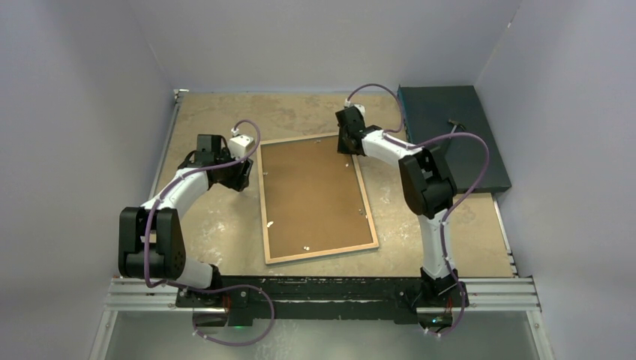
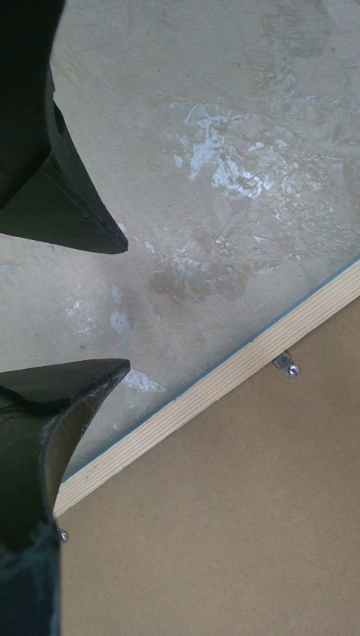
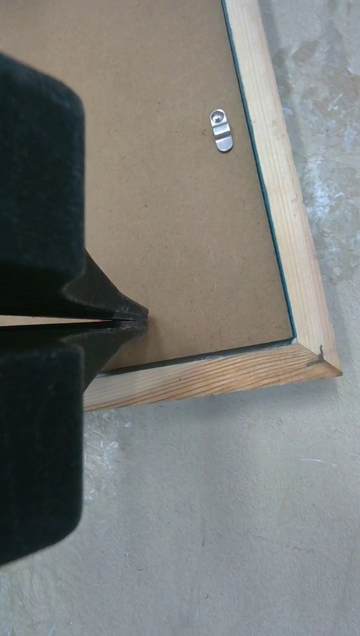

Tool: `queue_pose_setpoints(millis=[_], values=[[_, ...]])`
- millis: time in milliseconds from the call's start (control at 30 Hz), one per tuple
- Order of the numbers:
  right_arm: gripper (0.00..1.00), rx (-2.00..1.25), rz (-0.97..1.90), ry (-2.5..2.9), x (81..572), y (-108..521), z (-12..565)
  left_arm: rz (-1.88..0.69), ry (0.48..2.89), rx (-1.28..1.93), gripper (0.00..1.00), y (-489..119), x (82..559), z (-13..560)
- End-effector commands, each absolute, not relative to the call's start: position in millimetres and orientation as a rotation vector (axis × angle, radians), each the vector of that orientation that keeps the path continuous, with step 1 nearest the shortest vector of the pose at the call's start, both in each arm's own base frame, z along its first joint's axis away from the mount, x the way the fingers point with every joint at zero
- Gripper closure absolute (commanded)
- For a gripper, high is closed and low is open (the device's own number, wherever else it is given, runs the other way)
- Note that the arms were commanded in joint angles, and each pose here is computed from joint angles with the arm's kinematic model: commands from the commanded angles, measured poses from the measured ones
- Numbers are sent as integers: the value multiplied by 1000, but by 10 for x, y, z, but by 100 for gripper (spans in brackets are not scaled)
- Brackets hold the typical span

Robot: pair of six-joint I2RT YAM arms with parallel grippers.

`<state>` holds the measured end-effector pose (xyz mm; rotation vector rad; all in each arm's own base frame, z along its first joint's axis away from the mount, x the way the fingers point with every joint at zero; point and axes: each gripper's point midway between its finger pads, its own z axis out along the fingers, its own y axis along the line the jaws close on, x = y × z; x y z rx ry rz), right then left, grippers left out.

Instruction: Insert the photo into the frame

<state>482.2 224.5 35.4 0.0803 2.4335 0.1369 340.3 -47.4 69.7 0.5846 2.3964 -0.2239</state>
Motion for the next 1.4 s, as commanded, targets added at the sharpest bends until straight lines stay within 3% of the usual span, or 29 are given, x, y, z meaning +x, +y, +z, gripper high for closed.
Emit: queue_pose_setpoints(millis=[0, 200, 333, 633, 767, 1000, 1133, 1367], values=[[100, 98, 83, 2491, 4712, 2169, 173, -216, 2308, 572, 47, -509, 3563, 984], [100, 112, 140, 2321, 5012, 2253, 1007, -210, 2301, 580, 47, -504, 3558, 1029], [100, 104, 138, 2299, 4982, 2225, 1214, -213, 2300, 577, 47, -509, 3550, 1040], [100, 68, 215, 2426, 3850, 1995, 848, -245, 2318, 618, 47, -545, 3469, 946], [100, -10, 440, 2418, 3442, 2380, 919, -297, 2351, 647, 46, -592, 3341, 811], [71, -138, 862, 2360, 3221, 3340, 1078, -418, 2377, 615, 46, -733, 3249, 665], [67, -201, 1120, 2293, 3113, 3748, 1205, -539, 2379, 563, 47, -876, 3240, 653], [63, -513, 1329, 2227, 2521, 4151, 1149, -610, 2390, 629, 49, -949, 3069, 451]])
